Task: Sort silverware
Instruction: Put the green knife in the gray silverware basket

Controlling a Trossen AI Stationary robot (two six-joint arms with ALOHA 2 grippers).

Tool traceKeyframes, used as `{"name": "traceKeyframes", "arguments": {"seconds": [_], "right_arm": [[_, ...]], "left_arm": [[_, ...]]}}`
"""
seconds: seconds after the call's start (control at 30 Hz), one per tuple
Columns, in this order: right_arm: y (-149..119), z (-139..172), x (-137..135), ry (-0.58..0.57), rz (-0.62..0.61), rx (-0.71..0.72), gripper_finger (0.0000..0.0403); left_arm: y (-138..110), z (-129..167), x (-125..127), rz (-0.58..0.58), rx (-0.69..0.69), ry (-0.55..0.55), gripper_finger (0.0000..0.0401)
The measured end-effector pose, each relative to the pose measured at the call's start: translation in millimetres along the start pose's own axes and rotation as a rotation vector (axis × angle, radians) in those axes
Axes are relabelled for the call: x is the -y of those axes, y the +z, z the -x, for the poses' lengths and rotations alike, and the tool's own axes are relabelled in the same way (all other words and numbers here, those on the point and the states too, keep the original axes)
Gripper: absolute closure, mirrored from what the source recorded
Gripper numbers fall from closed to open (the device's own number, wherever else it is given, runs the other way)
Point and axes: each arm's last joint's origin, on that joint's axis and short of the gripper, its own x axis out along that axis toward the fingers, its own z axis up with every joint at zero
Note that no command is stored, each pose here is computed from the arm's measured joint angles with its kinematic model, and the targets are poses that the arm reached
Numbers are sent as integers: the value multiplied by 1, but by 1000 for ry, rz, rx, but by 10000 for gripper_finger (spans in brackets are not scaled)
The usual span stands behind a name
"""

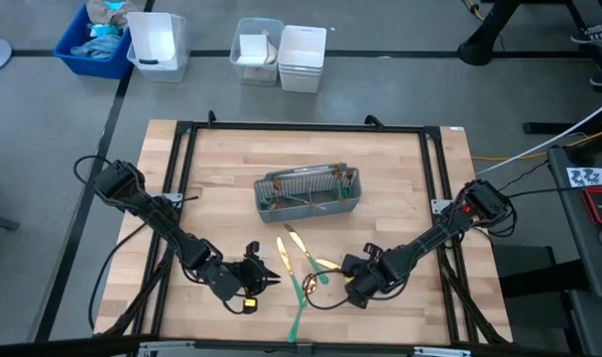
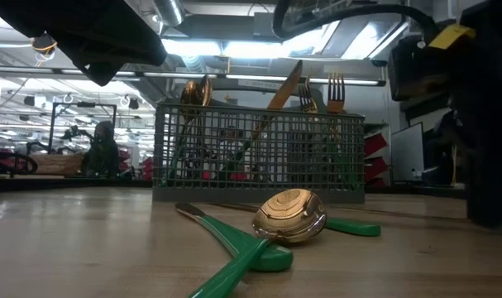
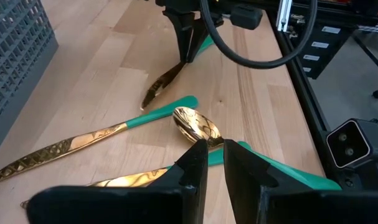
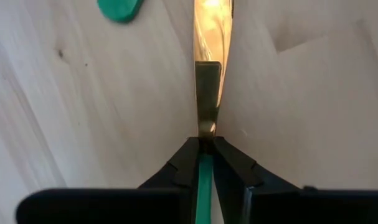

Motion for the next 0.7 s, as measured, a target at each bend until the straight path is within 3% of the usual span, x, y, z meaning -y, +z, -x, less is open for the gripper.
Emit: {"name": "traceKeyframes", "arguments": {"seconds": [0.27, 0.7], "right_arm": [[6, -3, 4, 28, 36, -42, 353], [8, -4, 4, 38, 28, -47, 288]], "left_arm": [[0, 0, 0, -3, -4, 2, 356], [0, 0, 0, -5, -4, 2, 356]]}}
